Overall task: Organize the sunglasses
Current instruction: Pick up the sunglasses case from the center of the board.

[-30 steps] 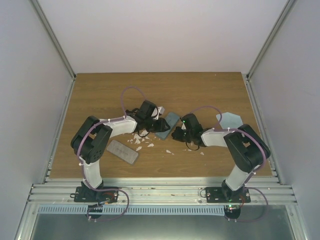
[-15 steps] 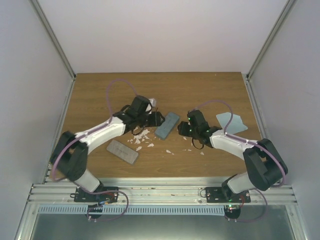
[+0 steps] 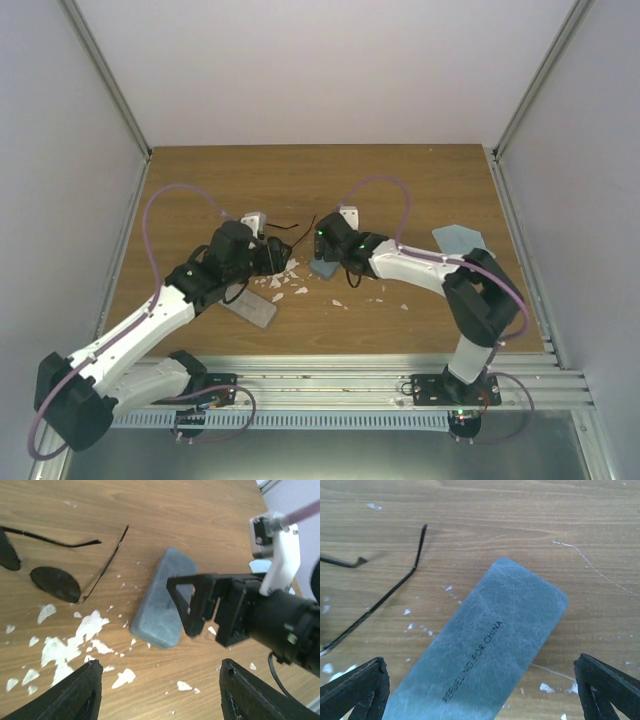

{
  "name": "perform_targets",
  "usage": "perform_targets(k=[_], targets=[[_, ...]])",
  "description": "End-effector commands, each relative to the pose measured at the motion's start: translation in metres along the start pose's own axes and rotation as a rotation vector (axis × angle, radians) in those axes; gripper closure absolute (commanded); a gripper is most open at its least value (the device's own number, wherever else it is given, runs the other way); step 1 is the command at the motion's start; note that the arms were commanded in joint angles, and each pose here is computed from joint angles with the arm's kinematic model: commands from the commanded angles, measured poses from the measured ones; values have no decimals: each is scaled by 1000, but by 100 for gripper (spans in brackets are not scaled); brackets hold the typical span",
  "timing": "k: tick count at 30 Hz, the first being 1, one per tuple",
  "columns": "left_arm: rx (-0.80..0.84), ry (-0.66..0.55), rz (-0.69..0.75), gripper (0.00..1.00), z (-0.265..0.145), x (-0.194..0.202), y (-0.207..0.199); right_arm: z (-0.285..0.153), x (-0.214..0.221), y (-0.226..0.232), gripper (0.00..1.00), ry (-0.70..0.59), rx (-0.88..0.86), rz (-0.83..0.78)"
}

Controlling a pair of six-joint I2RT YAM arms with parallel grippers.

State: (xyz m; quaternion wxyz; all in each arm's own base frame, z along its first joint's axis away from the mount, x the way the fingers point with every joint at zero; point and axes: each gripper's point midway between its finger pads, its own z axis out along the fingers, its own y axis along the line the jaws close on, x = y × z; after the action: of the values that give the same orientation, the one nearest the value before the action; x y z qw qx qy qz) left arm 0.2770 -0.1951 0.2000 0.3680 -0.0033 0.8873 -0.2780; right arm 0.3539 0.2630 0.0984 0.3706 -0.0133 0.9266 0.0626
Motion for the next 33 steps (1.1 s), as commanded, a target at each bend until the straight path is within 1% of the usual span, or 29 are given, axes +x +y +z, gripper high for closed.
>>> perform_targets(k=[1,5,11,17,20,24,29,30,33], targets=[[-37,-26,-8,35,-15,4,15,16,-3,-5,0,-14,127,-59],[-36,-47,-13,33,-18,9,23,37,9,6,0,59,157,-132],[-62,-1,-14,32,-10,24,36,50,26,3,0,103,192,-188],[-69,7,-23,32,-10,28,40,40,42,-14,0,134,218,-217],[-65,10,-25,32,-10,31,41,34,55,-18,1,165,181,-226],[-55,16,-32,31,-8,34,42,28,68,-20,2,200,143,-194],[-42,24,-36,31,-3,35,40,19,79,-19,1,227,82,-173],[-42,26,-36,31,-2,36,40,18,80,-18,2,232,69,-170],[-41,36,-44,31,1,37,41,15,84,-18,9,246,52,-163]])
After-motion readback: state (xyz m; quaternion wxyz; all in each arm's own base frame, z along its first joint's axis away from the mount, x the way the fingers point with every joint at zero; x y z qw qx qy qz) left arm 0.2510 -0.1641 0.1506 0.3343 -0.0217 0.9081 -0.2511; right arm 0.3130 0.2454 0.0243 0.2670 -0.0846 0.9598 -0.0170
